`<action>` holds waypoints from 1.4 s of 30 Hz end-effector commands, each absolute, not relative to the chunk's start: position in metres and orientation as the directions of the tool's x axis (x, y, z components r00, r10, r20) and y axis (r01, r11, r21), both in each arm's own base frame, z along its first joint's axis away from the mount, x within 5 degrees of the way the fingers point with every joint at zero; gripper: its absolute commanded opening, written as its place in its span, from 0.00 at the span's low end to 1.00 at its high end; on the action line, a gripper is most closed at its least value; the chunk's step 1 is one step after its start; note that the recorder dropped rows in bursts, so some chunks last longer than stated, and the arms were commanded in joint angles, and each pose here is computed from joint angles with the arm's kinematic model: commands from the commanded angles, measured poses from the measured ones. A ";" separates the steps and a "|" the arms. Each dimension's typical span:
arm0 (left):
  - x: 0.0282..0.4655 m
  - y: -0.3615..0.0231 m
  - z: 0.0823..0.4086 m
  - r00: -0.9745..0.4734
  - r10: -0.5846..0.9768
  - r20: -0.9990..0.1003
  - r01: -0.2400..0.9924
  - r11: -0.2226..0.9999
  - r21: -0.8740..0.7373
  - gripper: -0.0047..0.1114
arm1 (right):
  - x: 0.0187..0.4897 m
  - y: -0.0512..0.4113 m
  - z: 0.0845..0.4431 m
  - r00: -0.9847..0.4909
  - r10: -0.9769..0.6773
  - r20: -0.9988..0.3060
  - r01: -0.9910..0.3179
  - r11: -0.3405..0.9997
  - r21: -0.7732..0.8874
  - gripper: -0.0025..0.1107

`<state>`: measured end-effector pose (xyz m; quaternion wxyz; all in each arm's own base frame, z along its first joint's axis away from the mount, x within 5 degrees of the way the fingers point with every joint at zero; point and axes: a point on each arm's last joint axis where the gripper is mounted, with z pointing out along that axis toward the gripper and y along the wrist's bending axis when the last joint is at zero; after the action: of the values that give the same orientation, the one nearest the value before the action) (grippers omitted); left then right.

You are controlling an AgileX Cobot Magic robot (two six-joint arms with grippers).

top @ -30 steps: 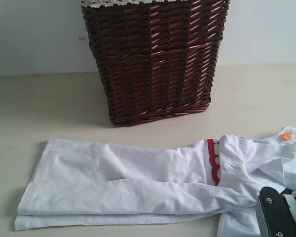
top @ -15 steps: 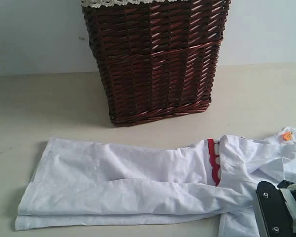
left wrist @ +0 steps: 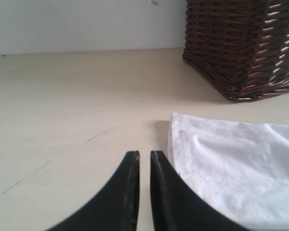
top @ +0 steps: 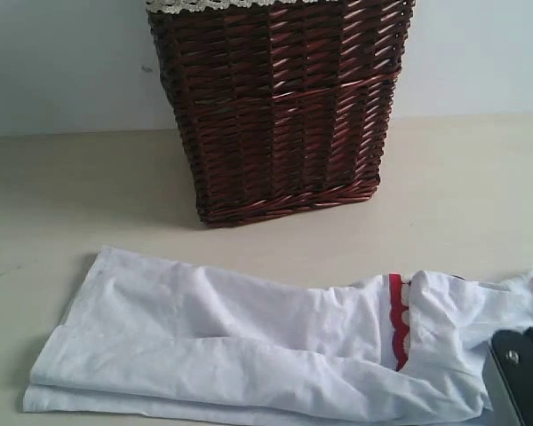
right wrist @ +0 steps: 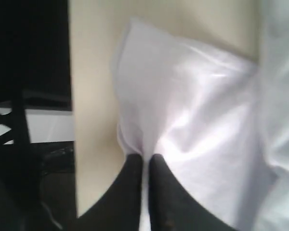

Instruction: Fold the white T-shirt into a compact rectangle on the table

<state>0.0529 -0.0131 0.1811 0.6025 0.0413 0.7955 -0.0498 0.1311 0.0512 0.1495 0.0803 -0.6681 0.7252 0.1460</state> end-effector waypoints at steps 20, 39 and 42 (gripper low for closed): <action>0.053 -0.013 0.182 -0.261 0.005 -0.965 0.126 0.992 -0.028 0.13 | 0.232 0.051 0.202 -0.213 -0.886 -0.413 -0.811 0.396 -0.431 0.02; 0.053 -0.013 0.182 -0.261 0.005 -0.965 0.126 0.992 -0.028 0.13 | 0.279 0.037 0.175 -0.474 -0.649 -0.595 -0.448 0.759 -0.472 0.44; 0.053 -0.013 0.182 -0.261 0.005 -0.965 0.126 0.992 -0.028 0.13 | 0.278 0.040 0.181 -0.465 -0.658 -0.592 -0.485 0.749 -0.451 0.40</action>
<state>0.0529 -0.0131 0.1811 0.6025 0.0413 0.7955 -0.0498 0.2763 0.0392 0.1729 0.3853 -0.3418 0.8489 -0.1188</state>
